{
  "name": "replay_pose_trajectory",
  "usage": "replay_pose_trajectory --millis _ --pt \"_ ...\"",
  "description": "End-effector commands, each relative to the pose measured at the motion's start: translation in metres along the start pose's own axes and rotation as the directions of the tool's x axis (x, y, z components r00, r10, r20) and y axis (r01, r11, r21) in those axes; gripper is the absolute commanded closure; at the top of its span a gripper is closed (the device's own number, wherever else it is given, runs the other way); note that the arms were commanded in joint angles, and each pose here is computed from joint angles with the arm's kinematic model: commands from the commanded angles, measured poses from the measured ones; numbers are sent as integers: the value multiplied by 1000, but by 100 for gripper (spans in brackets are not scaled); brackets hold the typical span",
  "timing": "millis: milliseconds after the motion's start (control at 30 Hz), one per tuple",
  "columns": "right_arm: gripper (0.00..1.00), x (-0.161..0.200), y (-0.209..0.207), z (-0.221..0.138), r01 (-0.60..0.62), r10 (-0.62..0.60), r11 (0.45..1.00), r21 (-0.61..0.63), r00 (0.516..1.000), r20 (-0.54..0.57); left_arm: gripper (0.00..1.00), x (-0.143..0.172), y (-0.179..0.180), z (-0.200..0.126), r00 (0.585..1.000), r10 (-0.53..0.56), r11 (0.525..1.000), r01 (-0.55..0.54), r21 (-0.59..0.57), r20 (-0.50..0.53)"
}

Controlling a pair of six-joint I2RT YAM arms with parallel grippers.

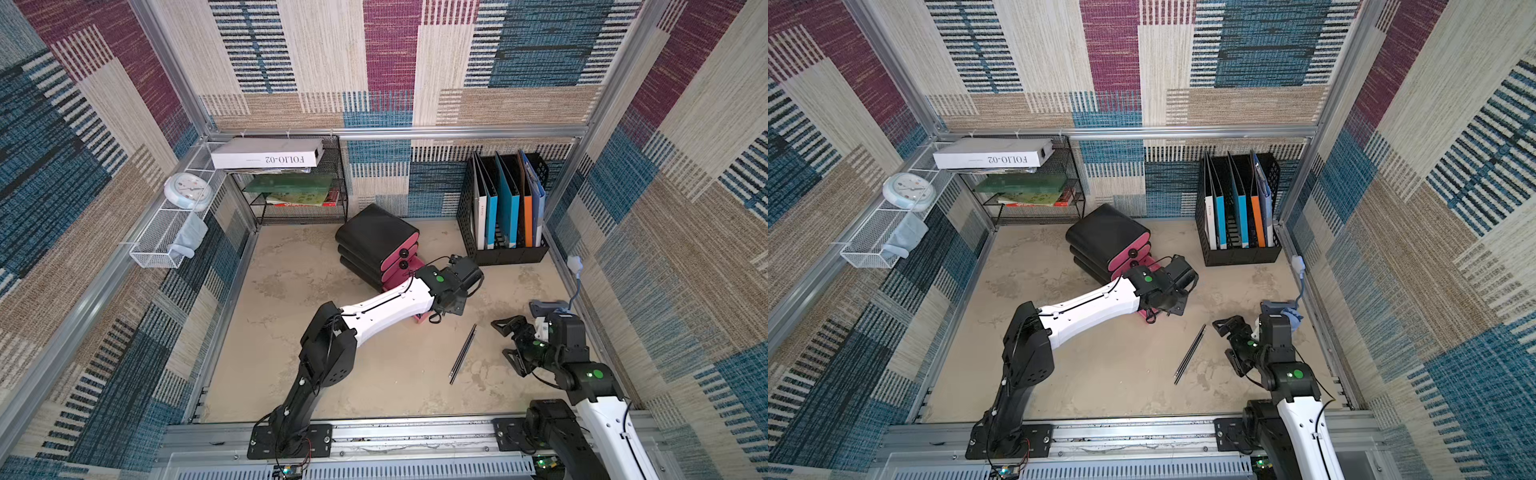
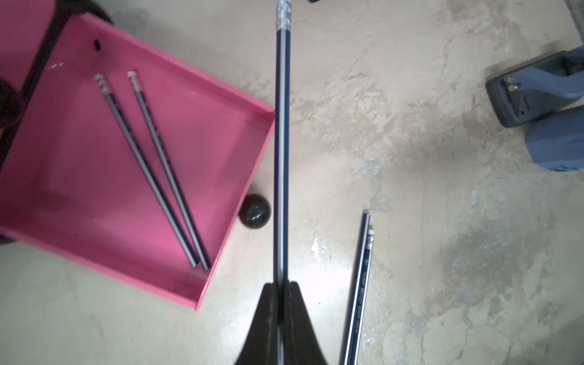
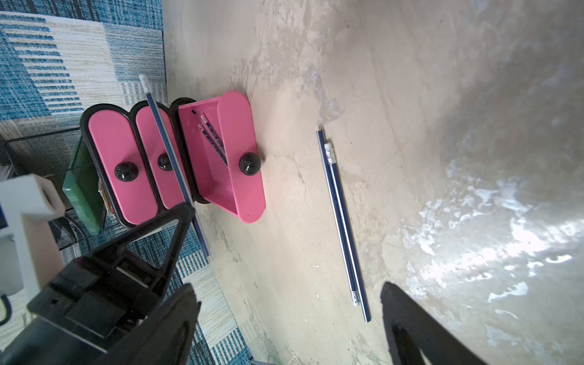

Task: Please place the pencils in the drawer according to their color
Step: Place the pencil in the drawer.

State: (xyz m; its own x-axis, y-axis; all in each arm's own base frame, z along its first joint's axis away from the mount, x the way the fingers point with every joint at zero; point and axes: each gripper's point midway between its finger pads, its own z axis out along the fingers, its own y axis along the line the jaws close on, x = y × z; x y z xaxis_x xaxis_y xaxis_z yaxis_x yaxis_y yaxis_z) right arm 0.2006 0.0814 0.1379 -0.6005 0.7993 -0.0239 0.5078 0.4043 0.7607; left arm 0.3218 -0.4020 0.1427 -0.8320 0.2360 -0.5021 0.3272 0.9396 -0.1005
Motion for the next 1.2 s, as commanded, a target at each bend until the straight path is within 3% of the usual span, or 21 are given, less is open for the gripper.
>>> replay_pose_trajectory --millis 0,367,1167 --pt "6 1 19 1 47 -49 997 -68 998 -27 100 -5 24 -8 987 -149 986 153 -62 58" --pt "6 -3 33 2 56 -59 994 -90 998 -30 100 7 73 10 936 -353 928 348 -131 -18" --pt "7 -4 27 6 47 -50 997 -67 998 -35 100 -17 87 56 936 -348 926 333 -178 -58"
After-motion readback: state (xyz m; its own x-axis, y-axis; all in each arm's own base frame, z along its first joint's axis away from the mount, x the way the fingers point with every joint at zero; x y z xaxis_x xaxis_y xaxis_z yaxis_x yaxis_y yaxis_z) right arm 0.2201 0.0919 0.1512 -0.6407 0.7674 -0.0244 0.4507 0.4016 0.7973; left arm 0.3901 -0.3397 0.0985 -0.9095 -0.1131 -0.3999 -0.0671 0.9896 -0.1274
